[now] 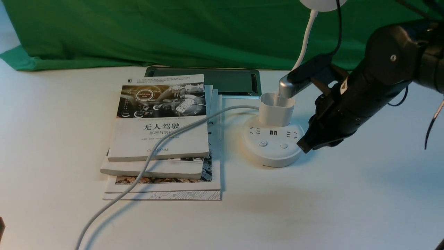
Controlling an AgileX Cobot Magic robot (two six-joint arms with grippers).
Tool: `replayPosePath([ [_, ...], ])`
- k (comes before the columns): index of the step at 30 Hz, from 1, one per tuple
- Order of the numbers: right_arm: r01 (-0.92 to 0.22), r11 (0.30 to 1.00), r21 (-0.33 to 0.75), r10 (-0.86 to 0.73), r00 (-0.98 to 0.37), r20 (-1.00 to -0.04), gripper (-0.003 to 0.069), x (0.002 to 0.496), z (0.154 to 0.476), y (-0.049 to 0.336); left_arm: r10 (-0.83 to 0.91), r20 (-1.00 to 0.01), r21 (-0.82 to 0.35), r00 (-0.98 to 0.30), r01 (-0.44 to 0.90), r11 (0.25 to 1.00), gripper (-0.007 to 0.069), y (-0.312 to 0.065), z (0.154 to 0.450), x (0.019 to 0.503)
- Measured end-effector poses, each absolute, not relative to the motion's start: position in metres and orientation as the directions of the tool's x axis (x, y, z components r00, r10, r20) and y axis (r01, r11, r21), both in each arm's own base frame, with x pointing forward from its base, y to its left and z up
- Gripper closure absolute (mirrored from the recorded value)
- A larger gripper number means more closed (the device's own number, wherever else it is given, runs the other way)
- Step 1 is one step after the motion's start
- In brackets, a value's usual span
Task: Turn on the desk lamp on the white desktop with your hand.
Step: 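Press the button on the base of the white desk lamp with the right gripper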
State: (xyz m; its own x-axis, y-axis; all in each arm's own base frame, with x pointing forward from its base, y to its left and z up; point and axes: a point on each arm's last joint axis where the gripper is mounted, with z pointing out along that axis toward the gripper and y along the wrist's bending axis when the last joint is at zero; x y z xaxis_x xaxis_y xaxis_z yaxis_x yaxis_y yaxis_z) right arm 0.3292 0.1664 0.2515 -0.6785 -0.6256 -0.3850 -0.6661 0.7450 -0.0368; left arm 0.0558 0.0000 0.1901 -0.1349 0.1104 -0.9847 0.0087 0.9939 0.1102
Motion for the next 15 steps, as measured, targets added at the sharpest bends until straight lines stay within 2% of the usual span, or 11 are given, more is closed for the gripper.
replayPosePath([
  [8,-0.648,0.759,-0.061,-0.602,-0.664,-0.444,0.0631,0.355,0.213,0.178,0.11,-0.985,0.11,-0.135,0.009,0.994,0.0604,0.0,0.19,0.056],
  [15,-0.64,0.765,-0.073,-0.591,-0.653,-0.473,0.0629,0.366,0.196,0.182,0.11,-0.985,0.11,-0.135,0.009,0.994,0.0604,0.0,0.19,0.056],
])
